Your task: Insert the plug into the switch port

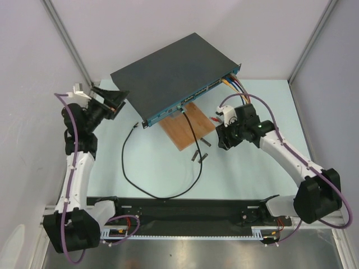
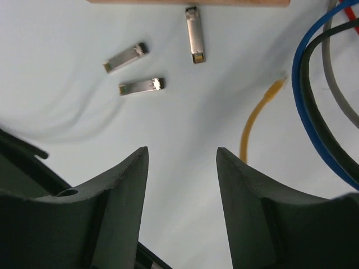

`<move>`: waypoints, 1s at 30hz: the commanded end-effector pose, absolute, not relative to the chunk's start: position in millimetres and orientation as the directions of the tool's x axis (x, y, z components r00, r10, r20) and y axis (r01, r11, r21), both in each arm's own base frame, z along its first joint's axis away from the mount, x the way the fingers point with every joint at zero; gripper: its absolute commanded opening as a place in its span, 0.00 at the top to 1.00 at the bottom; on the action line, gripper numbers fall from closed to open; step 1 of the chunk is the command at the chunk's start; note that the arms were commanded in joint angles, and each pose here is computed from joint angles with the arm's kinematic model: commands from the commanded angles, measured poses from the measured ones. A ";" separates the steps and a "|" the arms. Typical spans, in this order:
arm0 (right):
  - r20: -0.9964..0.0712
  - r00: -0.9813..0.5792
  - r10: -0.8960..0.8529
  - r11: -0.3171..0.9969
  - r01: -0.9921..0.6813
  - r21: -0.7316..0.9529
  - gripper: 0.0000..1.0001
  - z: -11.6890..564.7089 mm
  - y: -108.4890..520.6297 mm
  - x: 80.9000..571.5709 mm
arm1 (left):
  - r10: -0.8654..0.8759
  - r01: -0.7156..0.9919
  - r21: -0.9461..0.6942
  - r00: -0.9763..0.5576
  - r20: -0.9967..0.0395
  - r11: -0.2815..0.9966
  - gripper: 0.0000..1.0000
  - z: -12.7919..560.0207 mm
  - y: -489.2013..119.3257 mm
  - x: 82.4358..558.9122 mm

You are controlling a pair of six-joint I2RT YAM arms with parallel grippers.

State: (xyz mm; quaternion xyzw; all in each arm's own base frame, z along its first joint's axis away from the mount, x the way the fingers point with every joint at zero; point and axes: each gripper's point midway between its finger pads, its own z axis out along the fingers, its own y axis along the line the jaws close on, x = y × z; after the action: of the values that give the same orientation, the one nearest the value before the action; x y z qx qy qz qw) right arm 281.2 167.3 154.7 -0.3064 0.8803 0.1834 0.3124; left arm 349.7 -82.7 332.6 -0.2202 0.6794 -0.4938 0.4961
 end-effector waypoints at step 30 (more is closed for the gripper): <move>-0.563 -0.640 -0.522 0.783 -0.622 -0.018 0.43 40.5 231.1 361.8 | -0.768 0.309 -0.807 -0.269 -0.581 0.503 0.03 387.9 -57.2 336.1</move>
State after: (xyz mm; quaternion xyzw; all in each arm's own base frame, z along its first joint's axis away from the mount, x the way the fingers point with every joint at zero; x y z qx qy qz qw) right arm 346.8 220.9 39.3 -0.3286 0.9018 0.0904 0.2655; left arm 336.8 -59.5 372.9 -0.1955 0.6559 -0.4696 0.5578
